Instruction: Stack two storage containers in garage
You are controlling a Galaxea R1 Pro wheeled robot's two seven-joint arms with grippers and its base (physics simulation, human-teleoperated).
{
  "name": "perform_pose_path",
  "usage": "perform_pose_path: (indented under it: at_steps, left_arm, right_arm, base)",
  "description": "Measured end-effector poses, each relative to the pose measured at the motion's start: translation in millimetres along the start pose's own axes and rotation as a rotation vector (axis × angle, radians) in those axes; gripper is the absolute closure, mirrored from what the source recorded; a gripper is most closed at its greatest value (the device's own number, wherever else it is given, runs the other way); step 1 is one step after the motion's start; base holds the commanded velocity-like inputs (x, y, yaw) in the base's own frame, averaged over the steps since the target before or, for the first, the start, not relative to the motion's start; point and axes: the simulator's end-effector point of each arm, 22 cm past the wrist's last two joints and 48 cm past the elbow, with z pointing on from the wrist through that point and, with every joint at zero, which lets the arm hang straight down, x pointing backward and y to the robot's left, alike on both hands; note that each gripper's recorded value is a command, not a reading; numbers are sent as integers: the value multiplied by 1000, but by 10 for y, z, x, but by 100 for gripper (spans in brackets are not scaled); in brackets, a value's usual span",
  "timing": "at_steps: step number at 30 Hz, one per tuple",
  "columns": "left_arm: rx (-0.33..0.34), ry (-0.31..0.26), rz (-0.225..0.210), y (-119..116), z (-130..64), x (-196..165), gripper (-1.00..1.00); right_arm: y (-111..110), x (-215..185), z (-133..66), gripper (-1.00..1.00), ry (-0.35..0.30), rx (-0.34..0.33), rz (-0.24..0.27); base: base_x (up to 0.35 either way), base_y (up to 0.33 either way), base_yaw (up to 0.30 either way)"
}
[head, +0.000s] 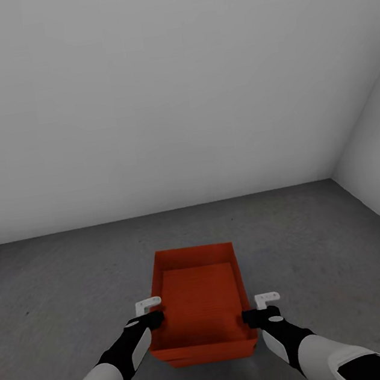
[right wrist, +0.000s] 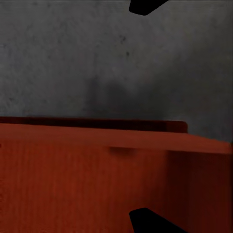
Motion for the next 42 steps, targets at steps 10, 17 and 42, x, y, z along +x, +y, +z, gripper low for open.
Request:
perform_pose_path:
  at_steps: [10,17,42]
  left_arm:
    - [-2,2,2,11,-150,-98,-100]
    - [-5,6,3,35,-250,-154,-100]
    - [-267,222,-48,1948,-638,548,-100]
  right_arm:
    - [-26,-124,-148,-100,-7,6,1]
    - [-40,-204,-250,-100,-10,7,-1]
    - [-1643,14,-651,-100,94,199,-39]
  base:
    - [0,0,0]
    - [0,0,0]
    - [0,0,0]
